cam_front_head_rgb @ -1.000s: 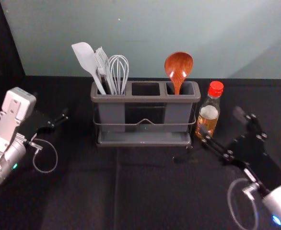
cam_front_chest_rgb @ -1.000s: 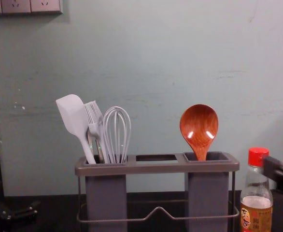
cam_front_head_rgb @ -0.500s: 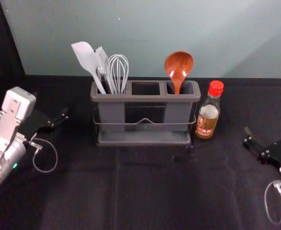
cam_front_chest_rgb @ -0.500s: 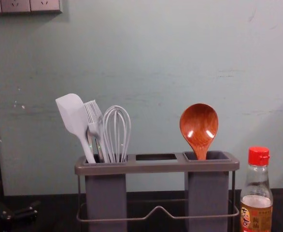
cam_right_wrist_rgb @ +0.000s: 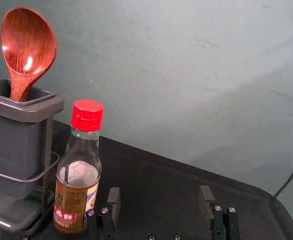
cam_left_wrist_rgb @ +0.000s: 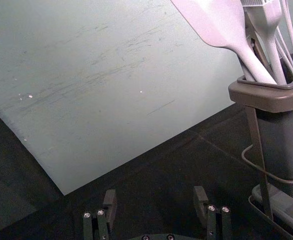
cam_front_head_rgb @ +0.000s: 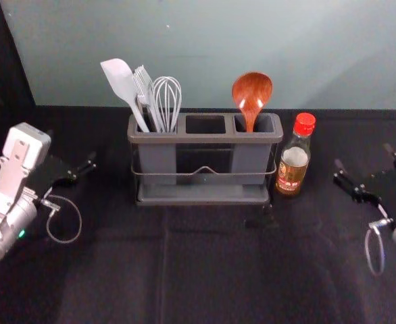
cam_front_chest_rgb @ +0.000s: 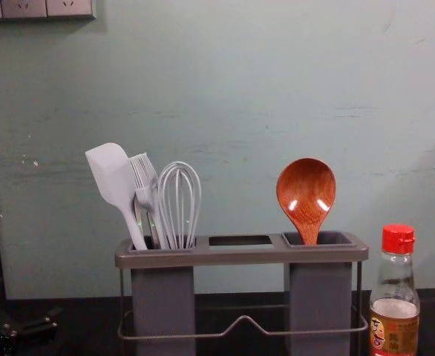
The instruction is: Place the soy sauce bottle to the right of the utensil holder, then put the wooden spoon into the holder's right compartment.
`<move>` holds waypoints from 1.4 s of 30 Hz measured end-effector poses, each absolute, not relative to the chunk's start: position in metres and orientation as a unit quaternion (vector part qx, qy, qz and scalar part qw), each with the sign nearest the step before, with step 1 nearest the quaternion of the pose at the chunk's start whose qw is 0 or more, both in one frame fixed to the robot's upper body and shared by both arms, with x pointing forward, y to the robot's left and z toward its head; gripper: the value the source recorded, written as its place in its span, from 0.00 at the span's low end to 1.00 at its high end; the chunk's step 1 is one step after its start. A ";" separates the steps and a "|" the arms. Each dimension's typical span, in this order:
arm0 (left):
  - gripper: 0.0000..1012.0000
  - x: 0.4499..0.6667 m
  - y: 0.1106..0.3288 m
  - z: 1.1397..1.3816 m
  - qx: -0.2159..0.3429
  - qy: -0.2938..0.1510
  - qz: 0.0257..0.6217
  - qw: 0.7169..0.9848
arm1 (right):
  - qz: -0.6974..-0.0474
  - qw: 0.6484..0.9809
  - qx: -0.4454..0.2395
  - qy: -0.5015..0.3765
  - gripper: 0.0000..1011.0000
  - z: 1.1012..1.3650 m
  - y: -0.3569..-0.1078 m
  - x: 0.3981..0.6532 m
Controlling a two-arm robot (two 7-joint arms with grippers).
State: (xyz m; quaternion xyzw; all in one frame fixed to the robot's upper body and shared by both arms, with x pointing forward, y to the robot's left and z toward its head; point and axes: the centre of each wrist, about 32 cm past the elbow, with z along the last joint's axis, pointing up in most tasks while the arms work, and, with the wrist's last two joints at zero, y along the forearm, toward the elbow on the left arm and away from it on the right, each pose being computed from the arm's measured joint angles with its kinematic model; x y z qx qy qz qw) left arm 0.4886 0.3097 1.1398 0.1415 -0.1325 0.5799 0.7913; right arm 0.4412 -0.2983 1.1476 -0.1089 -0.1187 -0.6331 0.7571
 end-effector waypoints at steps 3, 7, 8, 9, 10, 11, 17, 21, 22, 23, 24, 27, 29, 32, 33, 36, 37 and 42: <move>0.99 0.489 0.310 1.140 0.141 -0.132 0.580 0.791 | -0.626 0.761 -0.116 -0.128 0.99 1.146 -0.296 0.456; 0.99 0.489 0.310 1.140 0.141 -0.132 0.580 0.791 | -0.622 0.761 -0.120 -0.136 0.99 1.145 -0.293 0.467; 0.99 0.489 0.310 1.140 0.141 -0.132 0.580 0.791 | -0.623 0.761 -0.121 -0.138 0.99 1.145 -0.292 0.469; 0.99 0.489 0.310 1.140 0.142 -0.132 0.580 0.791 | -0.624 0.759 -0.121 -0.141 0.99 1.145 -0.291 0.471; 0.99 0.489 0.310 1.140 0.141 -0.132 0.580 0.791 | -0.626 0.758 -0.120 -0.142 0.99 1.145 -0.290 0.472; 0.99 0.489 0.310 1.140 0.141 -0.132 0.580 0.791 | -0.627 0.757 -0.120 -0.143 0.99 1.145 -0.290 0.473; 0.99 0.489 0.310 1.140 0.141 -0.132 0.580 0.791 | -0.633 0.750 -0.120 -0.146 0.99 1.145 -0.287 0.474; 0.99 0.489 0.310 1.140 0.141 -0.132 0.580 0.791 | -0.633 0.751 -0.120 -0.146 0.99 1.145 -0.288 0.474; 0.99 0.489 0.310 1.140 0.142 -0.132 0.580 0.791 | -0.633 0.751 -0.120 -0.146 0.99 1.145 -0.288 0.474; 0.99 0.489 0.310 1.140 0.141 -0.132 0.580 0.791 | -0.633 0.751 -0.120 -0.146 0.99 1.145 -0.288 0.474; 0.99 0.489 0.310 1.140 0.142 -0.132 0.580 0.791 | -0.633 0.751 -0.120 -0.146 0.99 1.145 -0.288 0.474; 0.99 0.489 0.310 1.140 0.142 -0.132 0.580 0.791 | -0.633 0.751 -0.120 -0.147 0.99 1.145 -0.288 0.474; 0.99 0.489 0.310 1.140 0.142 -0.132 0.580 0.791 | -0.632 0.751 -0.120 -0.147 0.99 1.145 -0.288 0.474; 0.99 0.489 0.310 1.140 0.142 -0.132 0.580 0.791 | -0.632 0.751 -0.119 -0.147 0.99 1.145 -0.288 0.474; 0.99 0.489 0.310 1.140 0.141 -0.132 0.580 0.791 | -0.632 0.751 -0.119 -0.146 0.99 1.145 -0.288 0.474; 0.99 0.489 0.310 1.140 0.142 -0.132 0.580 0.791 | -0.632 0.752 -0.119 -0.146 0.99 1.145 -0.288 0.474; 0.99 0.489 0.310 1.140 0.142 -0.132 0.580 0.791 | -0.632 0.752 -0.119 -0.146 0.99 1.145 -0.288 0.474; 0.99 0.489 0.310 1.140 0.141 -0.132 0.580 0.791 | -0.631 0.752 -0.119 -0.146 0.99 1.145 -0.288 0.474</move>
